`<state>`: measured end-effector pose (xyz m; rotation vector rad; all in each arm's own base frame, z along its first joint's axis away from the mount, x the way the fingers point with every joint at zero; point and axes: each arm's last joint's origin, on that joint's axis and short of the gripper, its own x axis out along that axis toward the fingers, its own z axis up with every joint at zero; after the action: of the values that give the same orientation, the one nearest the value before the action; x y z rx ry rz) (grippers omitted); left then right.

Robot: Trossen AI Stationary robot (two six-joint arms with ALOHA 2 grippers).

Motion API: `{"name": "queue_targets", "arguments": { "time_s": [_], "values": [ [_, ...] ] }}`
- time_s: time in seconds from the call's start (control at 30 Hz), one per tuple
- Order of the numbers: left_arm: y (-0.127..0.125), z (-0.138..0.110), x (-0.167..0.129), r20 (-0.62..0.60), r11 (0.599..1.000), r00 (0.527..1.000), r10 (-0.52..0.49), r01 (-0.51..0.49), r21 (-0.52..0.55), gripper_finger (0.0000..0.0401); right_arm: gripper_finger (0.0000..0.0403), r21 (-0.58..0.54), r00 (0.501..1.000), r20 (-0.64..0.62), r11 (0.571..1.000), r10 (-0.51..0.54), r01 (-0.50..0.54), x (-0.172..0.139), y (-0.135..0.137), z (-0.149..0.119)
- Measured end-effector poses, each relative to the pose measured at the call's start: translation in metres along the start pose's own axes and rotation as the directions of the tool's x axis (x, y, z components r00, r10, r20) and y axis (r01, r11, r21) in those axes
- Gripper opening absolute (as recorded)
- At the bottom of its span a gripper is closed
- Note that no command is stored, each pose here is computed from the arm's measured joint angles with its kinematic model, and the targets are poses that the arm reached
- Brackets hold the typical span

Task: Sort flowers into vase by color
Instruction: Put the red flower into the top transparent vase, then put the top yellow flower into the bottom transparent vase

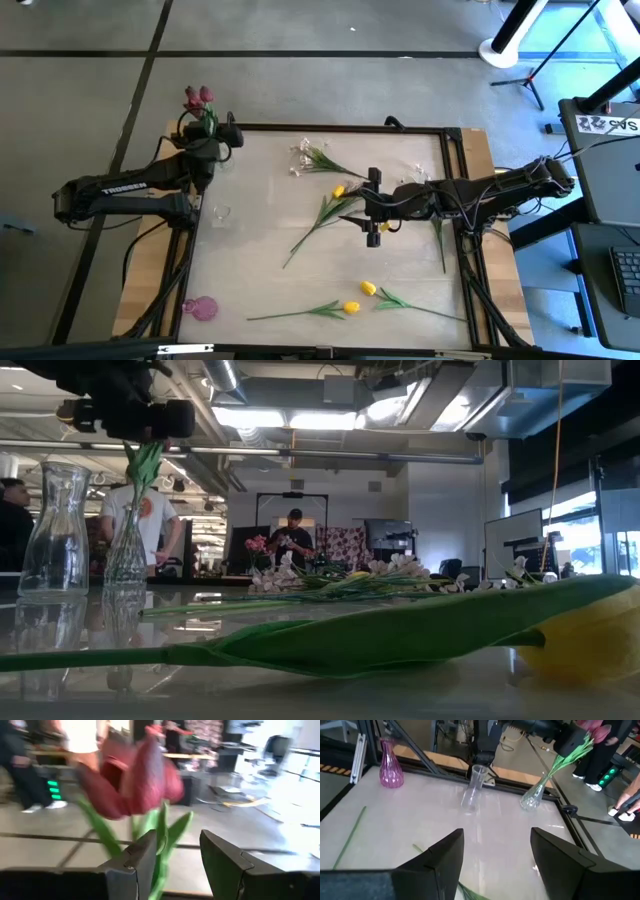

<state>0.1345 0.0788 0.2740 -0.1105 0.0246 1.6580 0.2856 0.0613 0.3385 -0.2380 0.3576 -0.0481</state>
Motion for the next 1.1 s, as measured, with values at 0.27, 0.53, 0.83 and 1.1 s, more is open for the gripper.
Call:
{"name": "queue_targets", "arguments": {
  "time_s": [0.27, 0.53, 0.83, 1.1],
  "values": [
    [-0.007, -0.006, -0.021, -0.103, 0.948, 0.943, -0.317, 0.315, -0.043, 0.0148, 0.0227, 0.015, 0.998, -0.063, 1.0, -0.007, 0.008, 0.0, 0.0, -0.006],
    [0.0, 0.003, -0.053, -0.142, 0.746, 0.732, -0.666, 0.651, -0.143, 0.0148, 0.0227, 0.055, 0.994, -0.11, 0.998, -0.003, 0.009, -0.001, 0.001, -0.011],
    [0.011, 0.01, -0.085, -0.162, 0.389, 0.359, -0.919, 0.893, -0.227, 0.0148, 0.0227, 0.048, 0.985, -0.171, 0.999, 0.025, -0.017, 0.003, 0.004, -0.018],
    [-0.002, -0.012, -0.116, -0.229, 0.192, 0.147, -0.962, 0.964, -0.185, 0.0148, 0.0227, 0.0, 0.947, -0.32, 0.999, 0.041, -0.043, 0.047, 0.022, -0.047]
  ]
}}
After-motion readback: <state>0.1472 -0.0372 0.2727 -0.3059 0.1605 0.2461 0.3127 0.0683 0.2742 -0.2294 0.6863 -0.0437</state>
